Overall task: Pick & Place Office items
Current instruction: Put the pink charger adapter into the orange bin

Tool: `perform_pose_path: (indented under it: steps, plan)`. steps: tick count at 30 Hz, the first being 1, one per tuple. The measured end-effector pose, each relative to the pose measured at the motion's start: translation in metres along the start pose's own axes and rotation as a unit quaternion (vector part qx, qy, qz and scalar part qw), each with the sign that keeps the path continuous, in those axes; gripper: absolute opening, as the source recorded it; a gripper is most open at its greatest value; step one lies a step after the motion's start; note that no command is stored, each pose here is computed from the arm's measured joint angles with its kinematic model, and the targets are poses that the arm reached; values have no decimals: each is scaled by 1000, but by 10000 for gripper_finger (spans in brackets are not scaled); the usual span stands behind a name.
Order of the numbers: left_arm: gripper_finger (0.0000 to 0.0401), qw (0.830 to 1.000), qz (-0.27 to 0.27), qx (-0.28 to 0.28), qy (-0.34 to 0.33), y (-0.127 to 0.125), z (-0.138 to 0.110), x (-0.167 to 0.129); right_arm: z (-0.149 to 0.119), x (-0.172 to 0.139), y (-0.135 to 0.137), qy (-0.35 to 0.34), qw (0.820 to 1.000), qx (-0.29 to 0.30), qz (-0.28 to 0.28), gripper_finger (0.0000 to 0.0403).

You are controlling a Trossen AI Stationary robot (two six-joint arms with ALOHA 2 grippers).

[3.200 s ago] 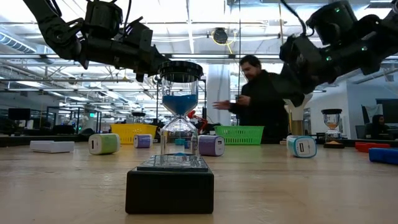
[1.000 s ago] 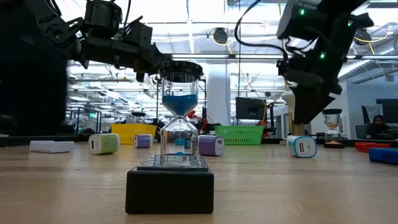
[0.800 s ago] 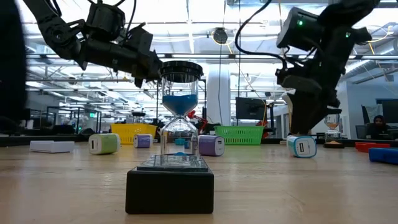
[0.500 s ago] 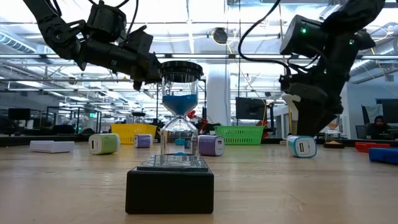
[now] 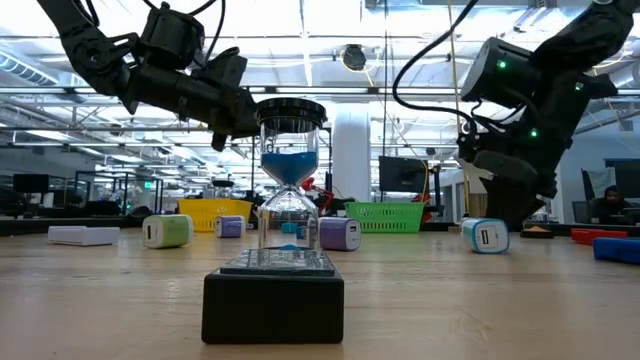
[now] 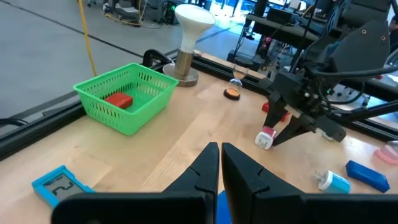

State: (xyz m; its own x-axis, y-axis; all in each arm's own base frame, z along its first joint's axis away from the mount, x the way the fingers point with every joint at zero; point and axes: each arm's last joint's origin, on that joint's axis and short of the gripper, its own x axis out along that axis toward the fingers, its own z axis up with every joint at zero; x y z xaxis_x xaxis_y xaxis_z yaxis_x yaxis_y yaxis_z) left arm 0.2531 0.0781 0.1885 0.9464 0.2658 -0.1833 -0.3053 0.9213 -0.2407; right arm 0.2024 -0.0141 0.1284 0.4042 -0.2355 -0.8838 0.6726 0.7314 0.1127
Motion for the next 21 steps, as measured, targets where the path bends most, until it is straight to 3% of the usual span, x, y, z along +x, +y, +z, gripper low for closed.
perform_pose_path:
  steps: [8,12,16,21]
  plan:
    - [19,998,4,-65,13,1,-3,0,13,0,8,-91,993,-71,21,65]
    - [19,997,6,-69,30,1,-6,0,17,-1,11,-109,989,-95,38,49]
    - [19,996,-3,-65,53,1,-10,-1,18,-1,10,-106,986,-119,39,70]
    - [19,995,-7,-66,69,1,-13,-1,21,0,6,-108,990,-88,35,140]
